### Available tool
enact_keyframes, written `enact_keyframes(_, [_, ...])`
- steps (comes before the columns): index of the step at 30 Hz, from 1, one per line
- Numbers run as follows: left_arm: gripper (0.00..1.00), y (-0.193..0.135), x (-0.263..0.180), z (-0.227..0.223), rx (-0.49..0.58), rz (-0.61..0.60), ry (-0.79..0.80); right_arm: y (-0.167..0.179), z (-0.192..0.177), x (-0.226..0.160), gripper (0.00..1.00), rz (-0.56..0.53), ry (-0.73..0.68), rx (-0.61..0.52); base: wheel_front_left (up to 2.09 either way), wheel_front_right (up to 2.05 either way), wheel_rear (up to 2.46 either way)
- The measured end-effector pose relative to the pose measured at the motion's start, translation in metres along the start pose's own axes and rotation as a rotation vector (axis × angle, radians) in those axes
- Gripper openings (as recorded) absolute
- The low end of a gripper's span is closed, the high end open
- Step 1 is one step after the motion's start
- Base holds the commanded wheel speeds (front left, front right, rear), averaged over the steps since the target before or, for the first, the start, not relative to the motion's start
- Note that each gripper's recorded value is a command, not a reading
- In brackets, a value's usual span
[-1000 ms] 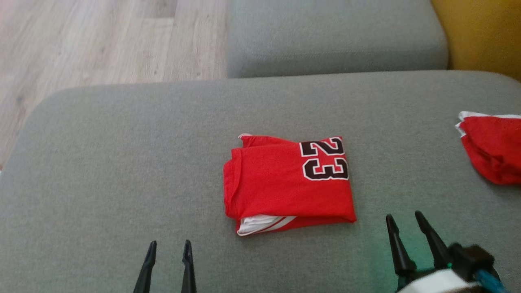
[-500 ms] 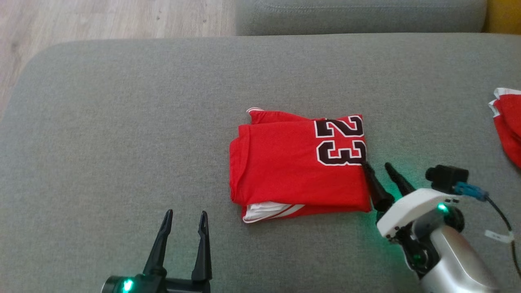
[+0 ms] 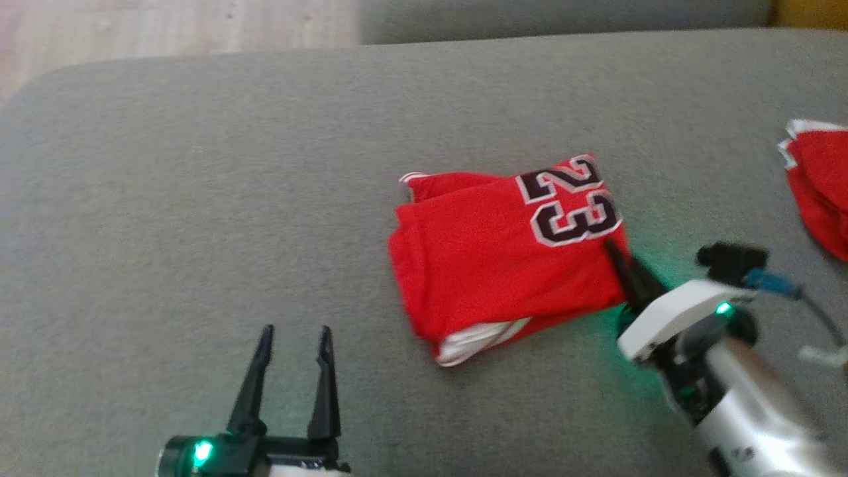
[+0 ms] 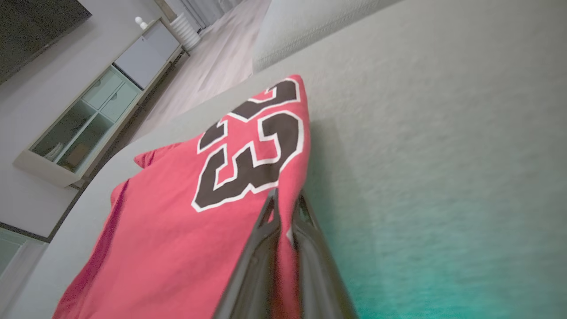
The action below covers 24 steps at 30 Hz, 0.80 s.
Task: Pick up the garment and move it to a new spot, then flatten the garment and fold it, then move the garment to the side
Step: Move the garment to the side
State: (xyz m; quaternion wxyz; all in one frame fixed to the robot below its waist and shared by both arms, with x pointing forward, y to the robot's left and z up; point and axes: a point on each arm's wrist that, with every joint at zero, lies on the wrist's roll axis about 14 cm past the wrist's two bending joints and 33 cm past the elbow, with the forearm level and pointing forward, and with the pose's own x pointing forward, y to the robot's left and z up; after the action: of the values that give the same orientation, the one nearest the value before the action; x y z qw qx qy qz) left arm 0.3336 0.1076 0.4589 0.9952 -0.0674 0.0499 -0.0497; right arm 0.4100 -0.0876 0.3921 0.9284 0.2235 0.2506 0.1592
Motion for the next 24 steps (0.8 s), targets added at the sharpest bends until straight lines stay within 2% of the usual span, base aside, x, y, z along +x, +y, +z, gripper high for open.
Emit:
enact_keyframes(4, [1.00,-0.003,0.014,0.002,0.005,-0.006,-0.007,-0.036,0.037,-0.011,0.00,-0.061,-0.061,-0.096,0.00,0.00,0.00])
enact_keyframes(12, [1.00,-0.042,0.058,0.009,-0.038,-0.180,-0.045,-0.133,0.135,-0.054,0.00,-0.286,-0.188,-0.286,0.00,0.00,0.00])
enact_keyframes(17, [1.00,-0.058,0.080,0.010,-0.067,-0.249,-0.062,-0.172,0.180,-0.079,0.00,-0.404,-0.233,-0.354,0.00,0.00,0.00])
enact_keyframes(23, [1.00,-0.069,0.095,-0.001,-0.090,-0.294,-0.044,-0.210,0.215,-0.114,0.00,-0.553,-0.245,-0.424,0.00,0.00,0.00])
enact_keyframes(24, [1.00,-0.070,0.096,-0.002,-0.092,-0.298,-0.041,-0.213,0.217,-0.117,0.04,-0.567,-0.240,-0.438,0.00,0.00,0.00])
